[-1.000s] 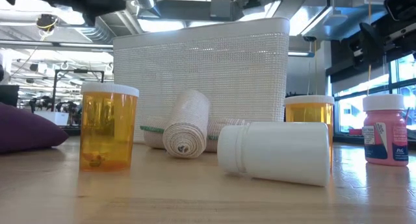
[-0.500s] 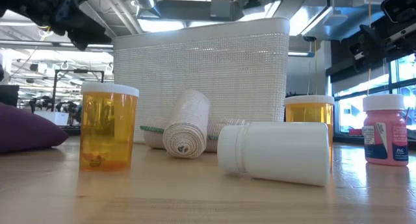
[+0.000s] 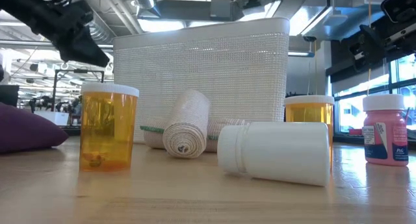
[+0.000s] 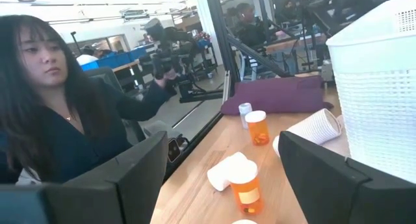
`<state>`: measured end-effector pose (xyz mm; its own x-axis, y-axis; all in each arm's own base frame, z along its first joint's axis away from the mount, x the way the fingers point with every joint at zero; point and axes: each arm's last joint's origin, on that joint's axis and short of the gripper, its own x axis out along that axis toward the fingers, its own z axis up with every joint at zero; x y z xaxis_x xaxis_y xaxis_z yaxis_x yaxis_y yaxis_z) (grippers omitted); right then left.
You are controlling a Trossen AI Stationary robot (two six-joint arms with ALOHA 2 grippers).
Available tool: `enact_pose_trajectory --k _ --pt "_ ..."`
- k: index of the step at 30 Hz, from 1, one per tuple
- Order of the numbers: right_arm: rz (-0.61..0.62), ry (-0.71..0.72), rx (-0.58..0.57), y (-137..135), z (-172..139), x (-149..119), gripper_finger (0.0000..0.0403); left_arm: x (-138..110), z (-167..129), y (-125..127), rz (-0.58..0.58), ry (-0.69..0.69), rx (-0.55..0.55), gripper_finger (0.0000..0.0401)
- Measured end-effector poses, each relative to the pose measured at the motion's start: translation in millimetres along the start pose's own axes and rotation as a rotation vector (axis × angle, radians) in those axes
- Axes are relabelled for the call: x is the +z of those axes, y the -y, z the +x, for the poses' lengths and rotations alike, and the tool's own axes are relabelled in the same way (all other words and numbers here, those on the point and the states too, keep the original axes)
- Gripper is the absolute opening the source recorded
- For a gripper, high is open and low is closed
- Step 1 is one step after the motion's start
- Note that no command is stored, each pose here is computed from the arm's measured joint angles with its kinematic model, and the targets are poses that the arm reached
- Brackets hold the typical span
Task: Pick & place medical supplies in basket/bin
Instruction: Move the white bin to the top middle of the table
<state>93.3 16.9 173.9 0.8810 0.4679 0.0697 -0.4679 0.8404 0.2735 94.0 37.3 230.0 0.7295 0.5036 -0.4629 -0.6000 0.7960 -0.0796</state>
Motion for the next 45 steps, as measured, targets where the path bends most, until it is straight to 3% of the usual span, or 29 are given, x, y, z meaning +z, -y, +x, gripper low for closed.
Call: enact_pose_trajectory --k 3,7,13,22,30,38,42,45 --pt "-0.030 0.033 0.002 -1 0 3 0.0294 0 5 1 -0.007 -0.025 0.033 0.0113" --pt "-0.131 0.150 -0.081 -1 -1 13 0.0294 0 13 2 0.003 -0.056 0.059 0.0064" --pt "-0.114 0.137 -0.135 2 1 11 0.0294 4 24 6 0.022 -0.054 0.069 0.0006" --pt "-0.039 0.019 -0.211 12 12 1 0.0294 5 35 8 0.049 -0.068 0.117 0.0002" --pt "-0.014 0.034 -0.170 19 30 3 0.0294 4 39 8 0.058 -0.082 0.153 0.0001" --pt "-0.199 0.110 -0.069 14 50 4 0.0294 4 39 8 0.059 -0.083 0.156 0.0003" --pt "-0.170 0.058 -0.056 15 62 0 0.0294 4 39 8 0.059 -0.083 0.156 0.0002" --pt "-0.147 0.023 -0.116 18 80 2 0.0294 4 39 8 0.059 -0.083 0.156 0.0005"
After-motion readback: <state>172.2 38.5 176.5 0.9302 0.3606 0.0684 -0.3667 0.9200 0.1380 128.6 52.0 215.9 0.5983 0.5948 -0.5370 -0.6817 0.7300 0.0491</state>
